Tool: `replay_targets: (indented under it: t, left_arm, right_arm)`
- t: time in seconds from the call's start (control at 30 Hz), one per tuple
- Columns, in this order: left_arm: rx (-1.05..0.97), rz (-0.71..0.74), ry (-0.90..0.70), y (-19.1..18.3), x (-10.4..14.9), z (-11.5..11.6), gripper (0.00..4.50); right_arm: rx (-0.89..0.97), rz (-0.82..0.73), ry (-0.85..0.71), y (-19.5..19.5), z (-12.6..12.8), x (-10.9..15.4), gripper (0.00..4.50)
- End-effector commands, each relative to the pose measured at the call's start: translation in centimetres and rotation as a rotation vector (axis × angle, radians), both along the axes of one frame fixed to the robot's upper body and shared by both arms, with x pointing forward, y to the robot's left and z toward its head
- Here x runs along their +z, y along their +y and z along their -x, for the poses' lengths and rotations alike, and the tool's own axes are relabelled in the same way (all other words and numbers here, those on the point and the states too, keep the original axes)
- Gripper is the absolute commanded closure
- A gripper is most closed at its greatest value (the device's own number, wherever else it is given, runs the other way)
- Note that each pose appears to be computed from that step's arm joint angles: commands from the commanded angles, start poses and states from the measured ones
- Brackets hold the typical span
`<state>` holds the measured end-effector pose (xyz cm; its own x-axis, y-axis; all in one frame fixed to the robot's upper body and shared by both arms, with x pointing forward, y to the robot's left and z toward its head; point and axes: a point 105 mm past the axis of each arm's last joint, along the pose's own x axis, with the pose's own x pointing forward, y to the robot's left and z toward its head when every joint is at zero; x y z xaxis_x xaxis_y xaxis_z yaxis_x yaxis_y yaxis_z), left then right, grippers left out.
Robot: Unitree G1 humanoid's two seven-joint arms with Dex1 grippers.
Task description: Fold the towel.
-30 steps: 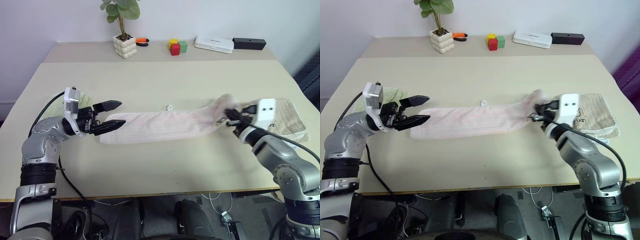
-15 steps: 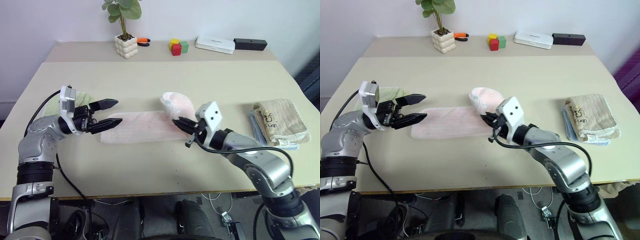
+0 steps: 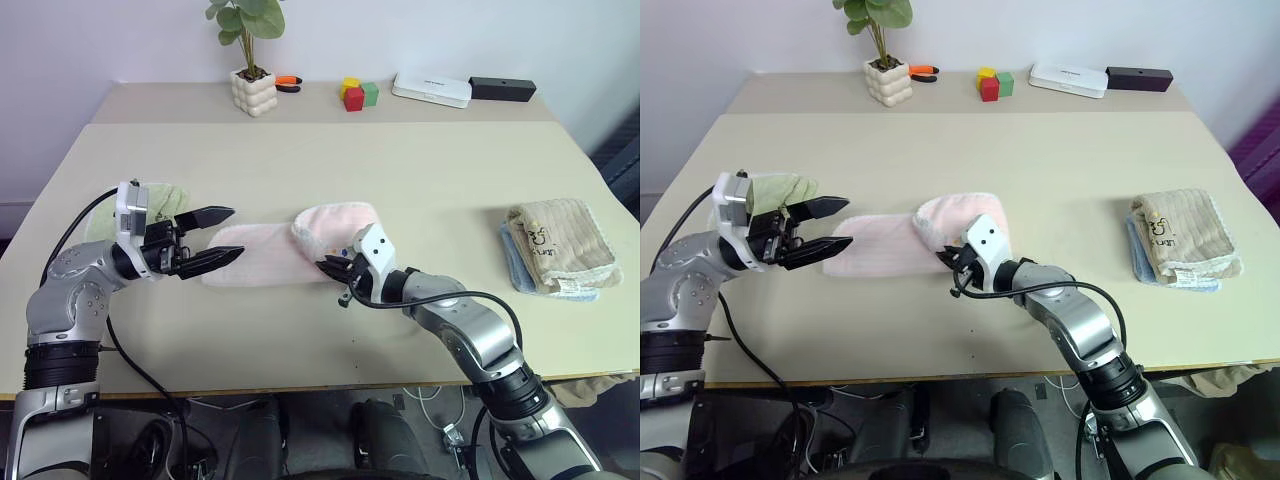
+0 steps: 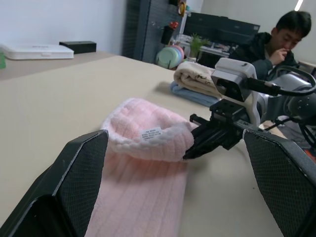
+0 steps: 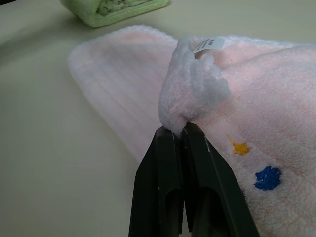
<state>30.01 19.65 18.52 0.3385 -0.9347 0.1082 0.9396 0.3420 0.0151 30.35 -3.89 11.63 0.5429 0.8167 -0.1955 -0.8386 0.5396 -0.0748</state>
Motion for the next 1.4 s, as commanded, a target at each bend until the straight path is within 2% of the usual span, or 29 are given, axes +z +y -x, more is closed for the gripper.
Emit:
replay_targets:
  t: [0.03,0.2,0.23,0.3,0.53,0.57,0.63,0.7,0.8,0.9,0.97,1.1,1.2,1.3,1.4]
  left_arm:
    - [-0.003,0.009,-0.05,0.0,1.2,0.3,0.0]
    - [-0.006,0.007,-0.048,-0.1,1.1,0.2,0.0]
    - [-0.007,0.006,-0.047,-0.1,1.1,0.1,0.0]
    - [-0.012,0.005,-0.044,-0.2,1.1,0.1,0.0]
    - [-0.019,0.001,-0.042,-0.3,1.1,-0.1,0.0]
    - [-0.02,0.002,-0.043,-0.3,1.1,-0.1,0.0]
    - [-0.022,0.003,-0.043,-0.4,1.2,-0.2,0.0]
    - [-0.022,0.004,-0.043,-0.4,1.1,-0.3,0.0]
    - [-0.022,0.008,-0.043,-0.6,1.1,-0.4,0.0]
    - [-0.022,0.015,-0.042,-0.8,1.0,-0.5,0.0]
    - [-0.022,0.016,-0.041,-0.9,0.9,-0.3,0.0]
    - [-0.01,0.018,-0.038,-0.8,0.8,0.0,0.0]
    - [0.001,0.018,-0.034,-0.6,0.8,0.2,0.0]
    - [0.009,0.012,-0.031,-0.5,0.7,0.5,0.0]
    - [0.012,0.013,-0.031,-0.5,0.7,0.5,0.0]
  right_arm:
    - [0.004,0.026,-0.05,0.5,-0.2,0.3,4.43]
    - [0.015,0.02,-0.037,0.9,-0.1,0.1,4.43]
    - [0.011,0.005,-0.028,1.1,-0.1,0.1,4.21]
    - [0.032,0.0,-0.02,1.6,0.3,-0.1,3.58]
    - [0.047,0.031,-0.047,1.1,0.4,0.2,0.29]
    - [0.084,0.033,-0.062,1.1,0.8,0.6,0.02]
    - [0.146,-0.062,-0.091,0.8,1.5,3.5,0.02]
    - [0.095,-0.24,-0.137,-0.1,0.3,7.4,0.02]
    - [-0.03,-0.392,-0.126,-1.6,-2.2,9.5,0.02]
    - [-0.212,-0.364,-0.145,-3.0,-5.3,8.4,1.25]
    - [-0.301,-0.364,-0.118,-3.7,-6.7,6.6,2.3]
    - [-0.308,-0.269,-0.086,-2.8,-6.8,2.5,4.39]
    - [-0.32,-0.272,-0.06,-2.3,-6.9,1.5,4.46]
    - [-0.371,-0.175,-0.046,-3.1,-7.4,-1.5,4.46]
    - [-0.415,-0.043,-0.084,-4.0,-8.0,-3.3,4.46]
